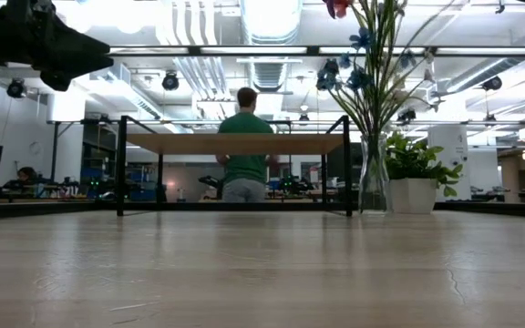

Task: Pick and place flowers into a vace then onto a shelf
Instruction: Adjust the orange flowers on the transparent flower vase

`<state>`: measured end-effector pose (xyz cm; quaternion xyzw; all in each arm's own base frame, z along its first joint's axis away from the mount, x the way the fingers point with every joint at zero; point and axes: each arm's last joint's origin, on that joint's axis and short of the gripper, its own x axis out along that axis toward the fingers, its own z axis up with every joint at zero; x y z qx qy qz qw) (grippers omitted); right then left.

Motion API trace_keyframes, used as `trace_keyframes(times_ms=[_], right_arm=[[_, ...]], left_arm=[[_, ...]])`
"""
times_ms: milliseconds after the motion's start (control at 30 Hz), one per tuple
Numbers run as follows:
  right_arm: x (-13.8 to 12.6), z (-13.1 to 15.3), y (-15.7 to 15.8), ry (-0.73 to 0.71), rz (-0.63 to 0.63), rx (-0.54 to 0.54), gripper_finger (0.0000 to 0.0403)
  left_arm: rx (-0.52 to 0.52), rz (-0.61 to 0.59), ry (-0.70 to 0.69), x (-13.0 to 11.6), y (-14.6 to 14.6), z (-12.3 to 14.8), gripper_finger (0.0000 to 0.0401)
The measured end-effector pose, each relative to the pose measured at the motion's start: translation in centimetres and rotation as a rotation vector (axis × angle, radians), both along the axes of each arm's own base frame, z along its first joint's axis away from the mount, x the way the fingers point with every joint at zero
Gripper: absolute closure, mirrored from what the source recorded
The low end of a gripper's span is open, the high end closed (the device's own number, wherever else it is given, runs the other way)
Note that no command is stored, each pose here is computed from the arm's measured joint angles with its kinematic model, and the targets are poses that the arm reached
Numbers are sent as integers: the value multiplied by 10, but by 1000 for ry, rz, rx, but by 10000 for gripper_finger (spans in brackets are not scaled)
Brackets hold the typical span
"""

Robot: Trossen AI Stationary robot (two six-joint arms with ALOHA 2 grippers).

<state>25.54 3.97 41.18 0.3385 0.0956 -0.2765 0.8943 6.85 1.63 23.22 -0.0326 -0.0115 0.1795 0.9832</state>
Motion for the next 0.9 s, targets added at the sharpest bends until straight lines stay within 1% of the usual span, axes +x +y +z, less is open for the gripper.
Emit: trace_keyframes(times_ms=[167,267,400,533,667,767,833,900], right_arm=[[-5,25,-1,-52,22,-37,74],[-7,33,-2,-68,29,-52,74],[-4,30,-1,-39,33,-67,74],[1,23,-2,1,43,-51,74],[8,10,-6,83,28,-30,74],[16,1,-6,138,22,-33,74],[19,1,-6,141,29,-35,74],[20,8,-5,127,47,-48,74]], left_arm=[[0,0,0,0,0,0,226],[0,0,0,0,0,0,226],[-1,0,2,0,0,0,226],[-1,0,5,0,0,-1,226],[-1,0,4,0,0,0,226],[-1,0,4,0,0,0,226],[-1,0,5,0,0,-1,226],[-1,0,5,0,0,-1,226]])
